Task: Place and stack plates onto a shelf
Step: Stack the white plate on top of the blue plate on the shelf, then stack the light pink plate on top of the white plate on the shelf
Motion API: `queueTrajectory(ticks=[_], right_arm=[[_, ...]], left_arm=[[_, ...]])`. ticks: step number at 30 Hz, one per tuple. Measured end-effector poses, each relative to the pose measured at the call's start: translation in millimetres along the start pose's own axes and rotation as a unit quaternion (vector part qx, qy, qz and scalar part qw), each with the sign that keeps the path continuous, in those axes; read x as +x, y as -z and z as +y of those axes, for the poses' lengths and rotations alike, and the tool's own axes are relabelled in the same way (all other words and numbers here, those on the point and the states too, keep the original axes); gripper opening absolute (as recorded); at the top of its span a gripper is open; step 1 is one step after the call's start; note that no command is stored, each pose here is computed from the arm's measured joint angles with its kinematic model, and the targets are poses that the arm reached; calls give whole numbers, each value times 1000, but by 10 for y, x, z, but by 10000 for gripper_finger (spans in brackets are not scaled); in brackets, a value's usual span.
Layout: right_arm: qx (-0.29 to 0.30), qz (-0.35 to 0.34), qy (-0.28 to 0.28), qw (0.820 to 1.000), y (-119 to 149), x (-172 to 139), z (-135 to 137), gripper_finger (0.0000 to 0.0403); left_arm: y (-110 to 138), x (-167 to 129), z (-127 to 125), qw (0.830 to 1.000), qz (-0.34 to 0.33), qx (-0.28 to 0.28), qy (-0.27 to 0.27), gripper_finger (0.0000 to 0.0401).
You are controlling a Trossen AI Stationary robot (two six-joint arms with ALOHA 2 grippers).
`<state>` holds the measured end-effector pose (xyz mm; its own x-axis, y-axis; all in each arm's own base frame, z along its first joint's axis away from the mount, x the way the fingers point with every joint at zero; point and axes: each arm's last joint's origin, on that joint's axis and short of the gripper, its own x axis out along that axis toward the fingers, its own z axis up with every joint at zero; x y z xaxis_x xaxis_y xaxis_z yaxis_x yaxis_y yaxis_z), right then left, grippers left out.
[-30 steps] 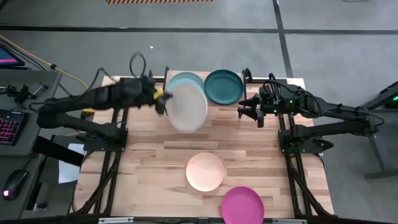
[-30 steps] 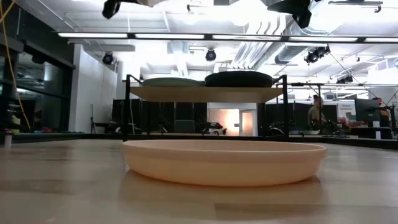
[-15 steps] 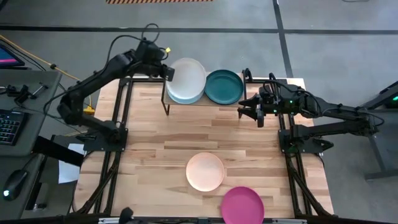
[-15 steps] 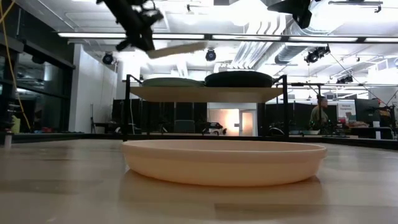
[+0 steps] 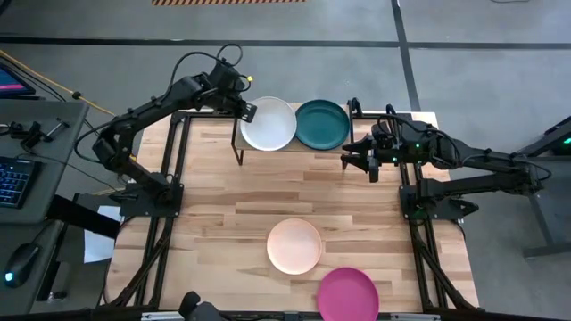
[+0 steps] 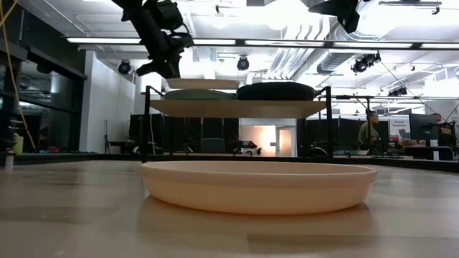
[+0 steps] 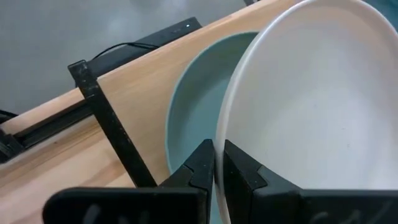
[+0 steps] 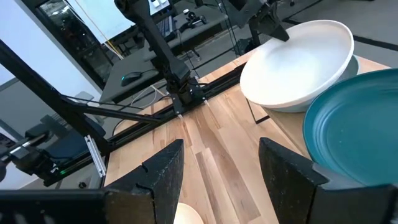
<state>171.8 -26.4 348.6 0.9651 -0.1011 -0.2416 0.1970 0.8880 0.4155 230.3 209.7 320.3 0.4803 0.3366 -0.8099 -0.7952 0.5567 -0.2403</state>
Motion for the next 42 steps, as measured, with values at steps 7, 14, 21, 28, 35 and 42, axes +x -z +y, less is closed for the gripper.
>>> queueTrajectory(ticks=[7, 14, 21, 28, 35, 42], right_arm=[[0, 0, 0, 1000, 1, 0, 0, 190], [4, 0, 0, 1000, 0, 0, 0, 190], [4, 0, 0, 1000, 1, 1, 0, 190], [4, 0, 0, 1000, 0, 0, 0, 190], [4, -10, -5, 1000, -19, 0, 9, 190], [-1, -17, -8, 1000, -33, 0, 15, 190]], left_arm=[[-6, 63, 16, 1000, 2, 1, -23, 19], [-12, 1, 38, 999, -10, 13, -34, 21], [-17, -14, 34, 999, -14, 24, -32, 43], [-248, -354, -91, 994, -102, 32, 30, 119], [-227, -903, -402, 961, -201, 64, 182, 162], [197, -1338, -814, 910, -281, 151, 265, 161]])
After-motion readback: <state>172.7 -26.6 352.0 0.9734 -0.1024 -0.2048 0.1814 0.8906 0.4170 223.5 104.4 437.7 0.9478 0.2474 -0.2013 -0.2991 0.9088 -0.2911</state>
